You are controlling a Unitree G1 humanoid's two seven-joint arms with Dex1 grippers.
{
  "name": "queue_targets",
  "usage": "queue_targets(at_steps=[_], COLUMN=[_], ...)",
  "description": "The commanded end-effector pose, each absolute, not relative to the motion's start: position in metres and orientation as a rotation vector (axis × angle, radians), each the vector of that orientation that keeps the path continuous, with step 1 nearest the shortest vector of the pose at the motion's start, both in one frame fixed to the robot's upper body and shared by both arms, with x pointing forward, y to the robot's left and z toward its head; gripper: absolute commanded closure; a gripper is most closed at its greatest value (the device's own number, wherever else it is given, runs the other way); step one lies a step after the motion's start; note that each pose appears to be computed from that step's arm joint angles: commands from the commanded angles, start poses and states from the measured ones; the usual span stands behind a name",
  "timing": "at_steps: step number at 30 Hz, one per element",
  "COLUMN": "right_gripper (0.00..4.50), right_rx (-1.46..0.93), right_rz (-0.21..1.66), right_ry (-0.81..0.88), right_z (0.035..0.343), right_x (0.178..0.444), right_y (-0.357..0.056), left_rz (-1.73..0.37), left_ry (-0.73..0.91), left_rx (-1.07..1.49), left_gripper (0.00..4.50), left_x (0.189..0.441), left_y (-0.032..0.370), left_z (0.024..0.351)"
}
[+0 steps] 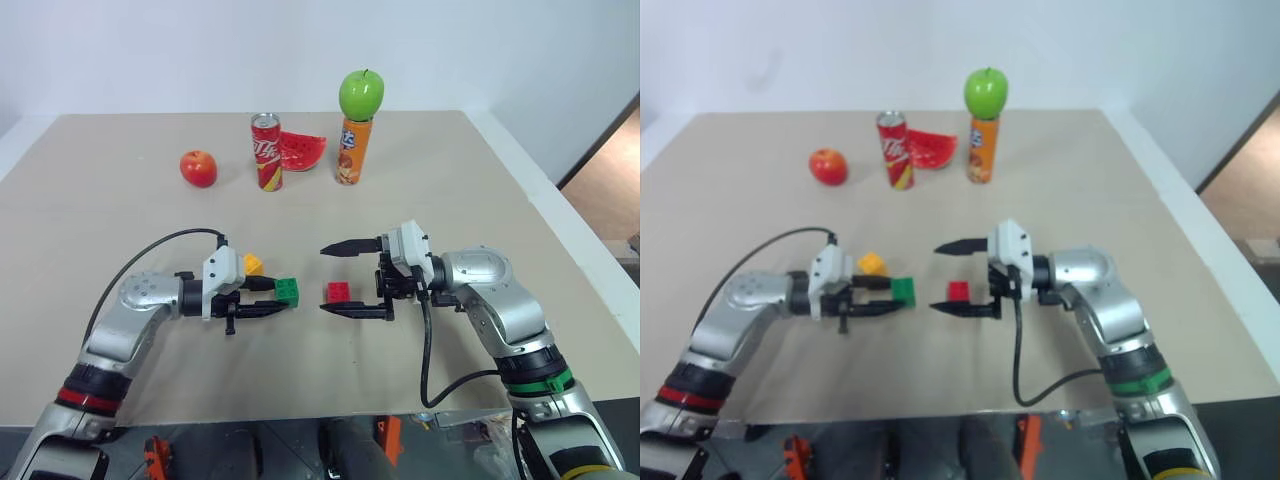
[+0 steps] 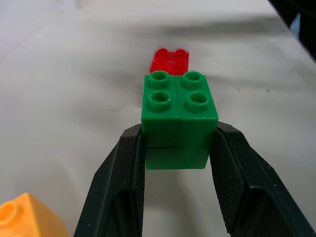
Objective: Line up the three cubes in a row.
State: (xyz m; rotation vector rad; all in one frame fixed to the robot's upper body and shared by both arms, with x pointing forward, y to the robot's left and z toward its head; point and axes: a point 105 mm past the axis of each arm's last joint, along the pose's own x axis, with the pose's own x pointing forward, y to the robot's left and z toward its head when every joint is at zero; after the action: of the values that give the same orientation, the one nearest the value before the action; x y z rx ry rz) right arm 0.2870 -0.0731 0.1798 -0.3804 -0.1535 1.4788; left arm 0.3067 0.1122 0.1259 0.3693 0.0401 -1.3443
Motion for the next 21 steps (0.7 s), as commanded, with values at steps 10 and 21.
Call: queue_targets(at_steps=[10,21], right_gripper=[0.00,0.00], right_rx=[-0.410,-0.407], right_rz=[1.452,1.443], right_ry=[-0.186,-0.179], right_z=[0.186,0.186], right_x=[0.280,0.281], right_y=[-0.081,-0.080], left_rz=[-1.376,-1.395], left_ry=[0.007,0.016], left_rx=[0.432,0.423], left_gripper=[3.21,3.21], left_x=[0.310,0.316], left_y=[0.111,0.105], left_z=[0.118,0.112])
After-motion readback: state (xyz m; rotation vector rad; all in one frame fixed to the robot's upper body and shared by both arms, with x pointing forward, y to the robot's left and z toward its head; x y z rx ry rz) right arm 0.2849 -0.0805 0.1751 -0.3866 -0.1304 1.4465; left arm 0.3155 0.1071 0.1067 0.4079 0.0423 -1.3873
